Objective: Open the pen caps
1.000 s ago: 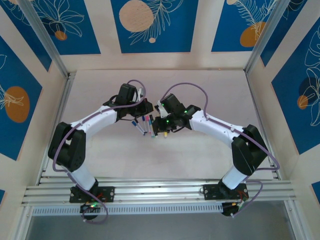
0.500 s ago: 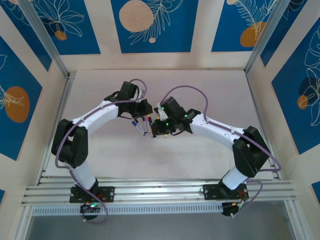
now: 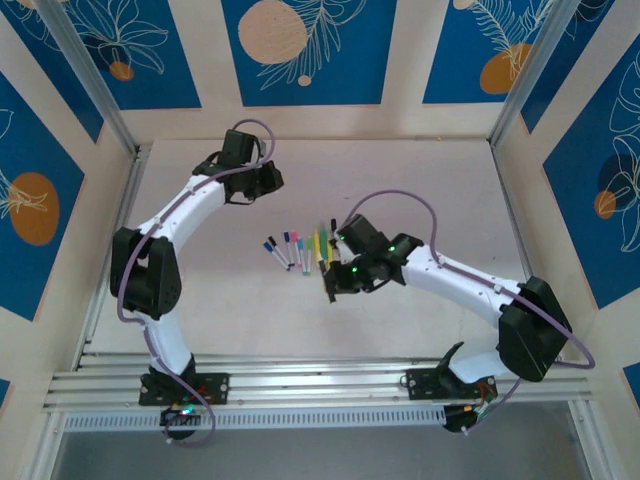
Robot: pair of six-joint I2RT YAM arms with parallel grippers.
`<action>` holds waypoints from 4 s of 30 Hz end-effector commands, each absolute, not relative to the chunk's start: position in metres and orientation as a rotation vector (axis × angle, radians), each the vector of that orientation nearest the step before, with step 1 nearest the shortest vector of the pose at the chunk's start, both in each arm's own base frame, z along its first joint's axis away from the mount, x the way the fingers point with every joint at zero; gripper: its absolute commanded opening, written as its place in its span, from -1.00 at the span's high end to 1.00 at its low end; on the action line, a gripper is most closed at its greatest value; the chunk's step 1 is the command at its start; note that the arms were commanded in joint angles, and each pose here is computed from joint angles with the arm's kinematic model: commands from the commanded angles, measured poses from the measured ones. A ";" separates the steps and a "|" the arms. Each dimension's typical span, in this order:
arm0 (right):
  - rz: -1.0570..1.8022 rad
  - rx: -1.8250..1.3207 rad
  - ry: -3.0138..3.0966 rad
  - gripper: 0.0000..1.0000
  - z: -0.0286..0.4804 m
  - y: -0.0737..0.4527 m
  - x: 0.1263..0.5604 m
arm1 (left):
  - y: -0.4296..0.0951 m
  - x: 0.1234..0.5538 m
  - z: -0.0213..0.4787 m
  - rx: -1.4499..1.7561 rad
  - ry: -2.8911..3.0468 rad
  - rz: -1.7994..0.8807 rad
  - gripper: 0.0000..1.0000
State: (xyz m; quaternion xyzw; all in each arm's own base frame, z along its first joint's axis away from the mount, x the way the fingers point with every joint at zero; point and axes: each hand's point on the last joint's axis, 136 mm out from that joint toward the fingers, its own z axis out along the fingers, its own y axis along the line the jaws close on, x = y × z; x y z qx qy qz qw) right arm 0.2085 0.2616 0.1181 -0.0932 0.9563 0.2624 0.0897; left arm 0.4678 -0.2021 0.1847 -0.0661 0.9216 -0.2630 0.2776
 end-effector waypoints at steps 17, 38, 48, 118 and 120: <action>0.063 0.334 2.674 1.00 0.087 0.053 0.380 | 0.010 0.469 0.132 -0.379 2.672 -0.004 1.00; -0.029 0.510 2.754 1.00 0.041 -0.009 0.444 | 0.062 0.497 0.058 -0.510 2.776 0.156 1.00; -0.028 0.502 2.765 1.00 0.043 -0.008 0.438 | 0.072 0.500 0.027 -0.524 2.829 0.243 1.00; 0.328 -0.054 2.860 0.32 0.080 0.244 0.332 | -0.216 0.391 0.167 -0.049 2.467 -0.749 0.18; 0.336 -0.069 2.869 0.32 0.076 0.246 0.334 | -0.217 0.390 0.161 -0.049 2.485 -0.756 0.18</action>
